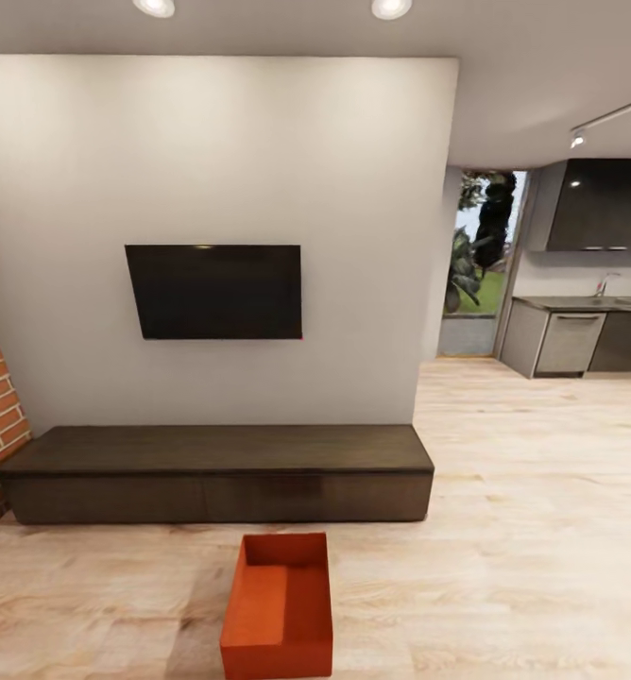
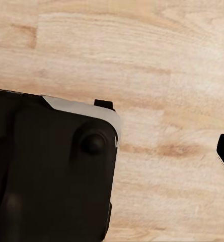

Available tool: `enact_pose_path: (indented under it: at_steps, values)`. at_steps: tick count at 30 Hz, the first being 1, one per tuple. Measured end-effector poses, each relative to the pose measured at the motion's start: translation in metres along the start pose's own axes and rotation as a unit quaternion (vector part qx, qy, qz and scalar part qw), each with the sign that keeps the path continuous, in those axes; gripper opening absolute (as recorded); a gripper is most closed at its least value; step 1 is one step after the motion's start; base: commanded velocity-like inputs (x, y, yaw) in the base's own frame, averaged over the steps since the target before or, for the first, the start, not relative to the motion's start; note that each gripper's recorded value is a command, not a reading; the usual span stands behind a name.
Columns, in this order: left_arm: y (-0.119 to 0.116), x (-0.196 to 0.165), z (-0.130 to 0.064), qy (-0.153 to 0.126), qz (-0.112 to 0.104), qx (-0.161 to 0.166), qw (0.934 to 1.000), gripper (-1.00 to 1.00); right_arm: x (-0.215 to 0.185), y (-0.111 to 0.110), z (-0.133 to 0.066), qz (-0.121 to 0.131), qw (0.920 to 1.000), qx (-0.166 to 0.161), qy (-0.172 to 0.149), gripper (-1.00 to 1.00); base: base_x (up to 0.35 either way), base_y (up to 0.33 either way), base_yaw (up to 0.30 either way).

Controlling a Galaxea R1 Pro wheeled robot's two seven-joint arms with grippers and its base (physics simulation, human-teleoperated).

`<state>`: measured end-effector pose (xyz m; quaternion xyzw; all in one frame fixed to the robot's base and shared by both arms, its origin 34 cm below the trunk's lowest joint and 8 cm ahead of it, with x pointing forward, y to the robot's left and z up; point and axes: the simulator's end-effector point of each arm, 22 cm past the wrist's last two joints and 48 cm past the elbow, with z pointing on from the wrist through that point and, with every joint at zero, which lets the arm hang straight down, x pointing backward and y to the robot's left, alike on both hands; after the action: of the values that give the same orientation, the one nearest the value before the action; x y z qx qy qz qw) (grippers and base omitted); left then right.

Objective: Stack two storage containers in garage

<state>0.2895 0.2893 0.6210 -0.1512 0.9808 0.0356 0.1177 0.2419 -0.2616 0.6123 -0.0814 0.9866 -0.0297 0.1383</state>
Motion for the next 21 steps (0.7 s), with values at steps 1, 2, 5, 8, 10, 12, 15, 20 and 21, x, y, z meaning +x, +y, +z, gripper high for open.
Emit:
enact_pose_path:
  at_steps: [1,2,5,8,10,12,15,20,21]
  values:
    - [-0.0001,0.0002,0.0,0.0,0.0,0.0,1.0,1.0,0.0001,0.0,0.0,0.0,1.0,0.0,0.0,1.0,0.321,0.0,0.0]
    - [-0.0001,0.0002,0.0,0.0,0.0,0.0,1.0,1.0,0.0001,0.0,0.0,0.0,1.0,0.0,0.0,1.0,0.321,0.0,0.0]
    - [0.0,0.0,0.0,0.0,0.0,0.0,1.0,1.0,0.0,0.0015,0.0,-0.001,1.0,-0.003,0.0,1.0,0.321,0.0,0.0]
    - [-0.0002,0.0001,0.0,0.0,0.0,0.0,1.0,1.0,-0.0009,0.0054,-0.0001,-0.003,1.0,-0.005,-0.001,1.0,0.321,0.0,0.0]
    - [-0.0005,0.0001,0.0,0.0,0.0,0.0,1.0,1.0,-0.0013,0.0071,-0.0002,-0.003,1.0,-0.005,-0.001,1.0,0.321,0.0,0.0]
    - [-0.0004,0.0001,0.0,0.0,0.0,0.0,1.0,1.0,-0.0014,0.0077,-0.0002,-0.003,1.0,-0.006,-0.001,1.0,0.321,0.0,0.0]
    - [-0.0004,0.0001,0.0,0.0,0.0,0.0,1.0,1.0,-0.0015,0.0083,-0.0002,-0.003,1.0,-0.006,-0.001,1.0,0.321,0.0,0.0]
    - [-0.001,0.0,-0.0001,0.0,0.001,0.001,1.0,1.0,-0.0015,0.0084,-0.0002,-0.002,1.0,-0.006,-0.001,1.0,0.312,0.053,0.0]
    - [-0.001,0.0001,0.0,0.0,0.001,0.001,1.0,1.0,-0.0015,0.0084,-0.0002,-0.002,1.0,-0.006,-0.001,1.0,0.281,0.153,0.0]
